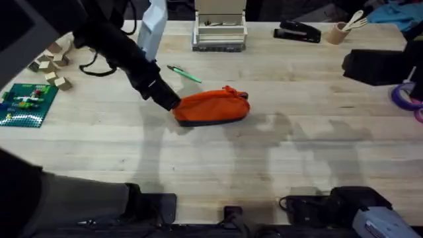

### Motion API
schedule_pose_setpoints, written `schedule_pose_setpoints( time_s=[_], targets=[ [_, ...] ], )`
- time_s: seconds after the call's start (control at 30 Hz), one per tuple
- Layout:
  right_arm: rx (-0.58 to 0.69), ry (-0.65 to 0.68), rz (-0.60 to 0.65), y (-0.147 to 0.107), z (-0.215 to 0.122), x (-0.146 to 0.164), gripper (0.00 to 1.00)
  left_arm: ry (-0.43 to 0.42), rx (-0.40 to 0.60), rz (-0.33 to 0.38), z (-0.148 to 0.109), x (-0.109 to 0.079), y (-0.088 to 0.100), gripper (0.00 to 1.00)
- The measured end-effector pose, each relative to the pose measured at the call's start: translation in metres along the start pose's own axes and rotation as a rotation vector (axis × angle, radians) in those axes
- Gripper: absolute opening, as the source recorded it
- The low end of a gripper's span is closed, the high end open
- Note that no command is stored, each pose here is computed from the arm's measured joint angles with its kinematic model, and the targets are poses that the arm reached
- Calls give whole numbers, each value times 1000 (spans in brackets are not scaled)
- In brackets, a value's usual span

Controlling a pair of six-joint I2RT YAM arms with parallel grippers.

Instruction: Unzip the bag, pick up the pens from the table one at a time and place them inside, then zip the bag closed.

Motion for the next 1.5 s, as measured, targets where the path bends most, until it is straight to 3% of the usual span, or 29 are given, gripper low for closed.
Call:
schedule_pose_setpoints(
  time_s=[0.3, 0.6, 0.67, 0.7, 0.73, 0.77, 0.8, 1.0, 1.33, 1.37, 1.5],
  targets=[
    [0, 0, 0, 0, 0, 0, 998, -65, 59, 88, 37, 4, 14, 995],
    [0, 0, 0, 0, 0, 0, 998, -99, 92, 122, 53, -2, 19, 996],
    [0, 0, 0, 0, 0, 0, 997, -102, 97, 120, 55, -2, 19, 953],
    [0, 0, 0, 0, 0, 0, 997, -112, 110, 114, 59, 0, 18, 707],
    [0, 0, 0, 0, 0, 0, 997, -116, 115, 111, 61, 0, 18, 602],
    [0, 0, 0, 0, 0, 0, 997, -122, 121, 108, 63, 1, 17, 431],
    [0, 0, 0, 0, 0, 0, 998, -138, 123, 107, 66, 1, 18, 71],
    [-1, 5, 21, 0, 0, 1, 998, -141, 122, 107, 66, 0, 18, 45],
    [22, 365, 58, 12, 28, 28, 998, -142, 123, 106, 66, 0, 18, 43],
    [27, 443, 35, 16, 36, 38, 997, -142, 123, 106, 66, 0, 18, 43],
    [25, 537, -33, 22, 43, 57, 997, -142, 123, 106, 66, 0, 17, 43]
  ],
)
Point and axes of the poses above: each hand's point on the last joint's axis, 136 mm out from that joint toward the fingers, its own z axis out along the fingers, its own x axis along the line the jaws close on, y = z × x, the point moved 8 cm from there along -z, back along the fingers, and after that the axes turned 14 degrees about -z, right-handed, at the moved point
